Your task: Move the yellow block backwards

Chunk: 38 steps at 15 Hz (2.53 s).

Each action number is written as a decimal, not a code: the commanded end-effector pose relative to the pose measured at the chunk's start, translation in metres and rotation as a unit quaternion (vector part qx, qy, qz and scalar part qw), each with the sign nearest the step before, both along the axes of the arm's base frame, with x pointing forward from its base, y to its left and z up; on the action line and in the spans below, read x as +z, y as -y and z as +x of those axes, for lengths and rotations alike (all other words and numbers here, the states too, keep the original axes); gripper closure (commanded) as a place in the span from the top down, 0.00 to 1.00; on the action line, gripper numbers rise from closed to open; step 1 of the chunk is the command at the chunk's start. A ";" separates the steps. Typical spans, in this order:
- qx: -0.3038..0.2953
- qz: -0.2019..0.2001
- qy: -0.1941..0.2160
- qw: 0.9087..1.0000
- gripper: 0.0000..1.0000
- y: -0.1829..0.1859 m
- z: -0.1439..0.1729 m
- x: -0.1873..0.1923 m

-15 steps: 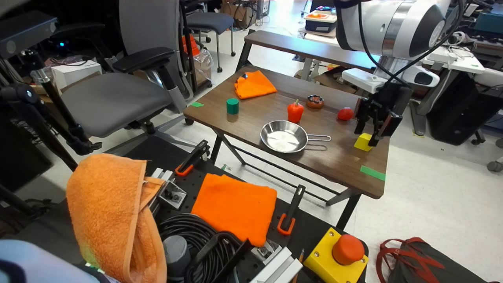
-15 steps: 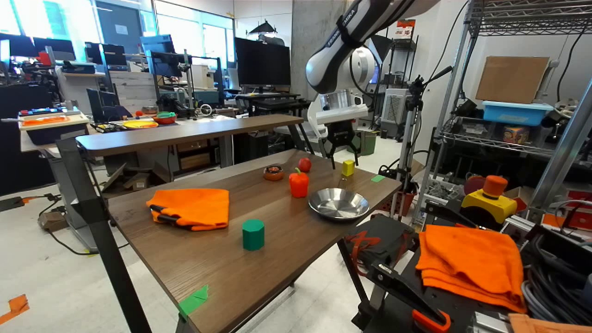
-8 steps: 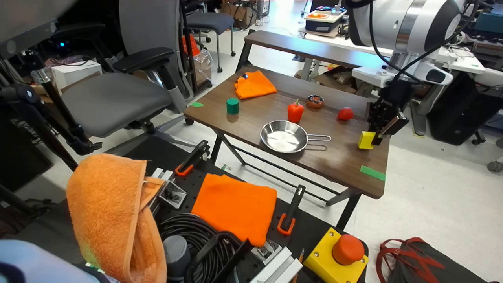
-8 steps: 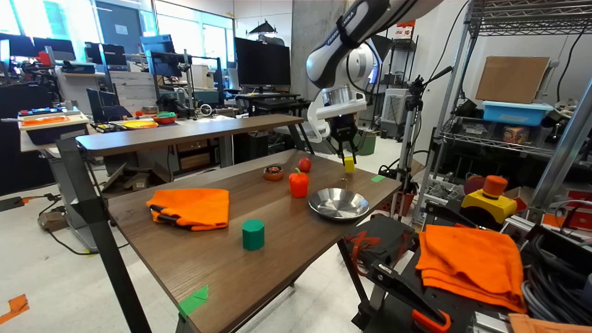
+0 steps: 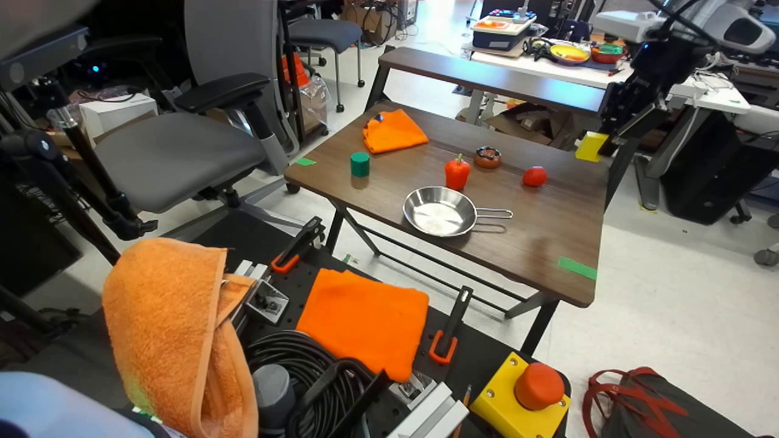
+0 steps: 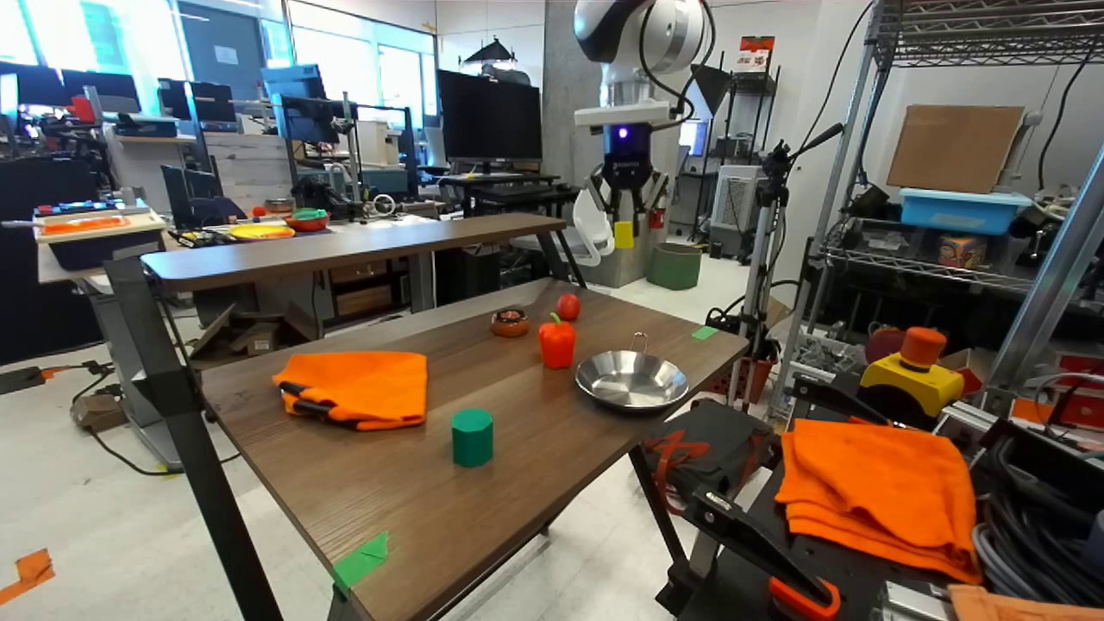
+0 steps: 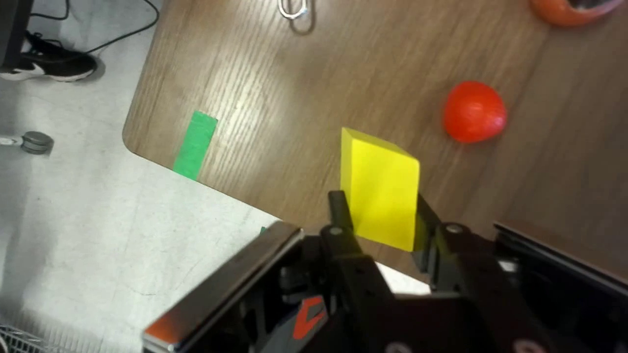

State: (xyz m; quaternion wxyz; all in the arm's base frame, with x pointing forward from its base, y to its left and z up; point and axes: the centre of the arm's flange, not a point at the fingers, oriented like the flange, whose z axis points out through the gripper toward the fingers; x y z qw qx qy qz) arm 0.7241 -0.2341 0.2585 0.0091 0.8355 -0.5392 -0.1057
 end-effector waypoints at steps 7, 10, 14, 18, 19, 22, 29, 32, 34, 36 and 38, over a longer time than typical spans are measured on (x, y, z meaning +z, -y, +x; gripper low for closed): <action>-0.157 -0.040 0.072 0.984 0.08 0.046 0.095 -0.017; -0.198 -0.049 0.073 0.976 0.08 0.043 0.104 -0.039; -0.238 -0.043 0.077 0.967 0.08 0.031 0.112 -0.050; -0.271 -0.034 0.079 0.959 0.08 0.021 0.118 -0.058; -0.280 -0.035 0.076 0.956 0.08 0.020 0.118 -0.062; -0.306 -0.037 0.063 0.949 0.08 0.020 0.117 -0.077; -0.343 -0.064 0.044 0.936 0.08 0.024 0.109 -0.108; -0.361 -0.080 0.035 0.928 0.08 0.031 0.104 -0.119; -0.369 -0.088 0.028 0.925 0.08 0.035 0.102 -0.126; -0.376 -0.084 0.023 0.923 0.58 0.036 0.100 -0.130; -0.378 -0.066 0.023 0.923 0.71 0.035 0.100 -0.128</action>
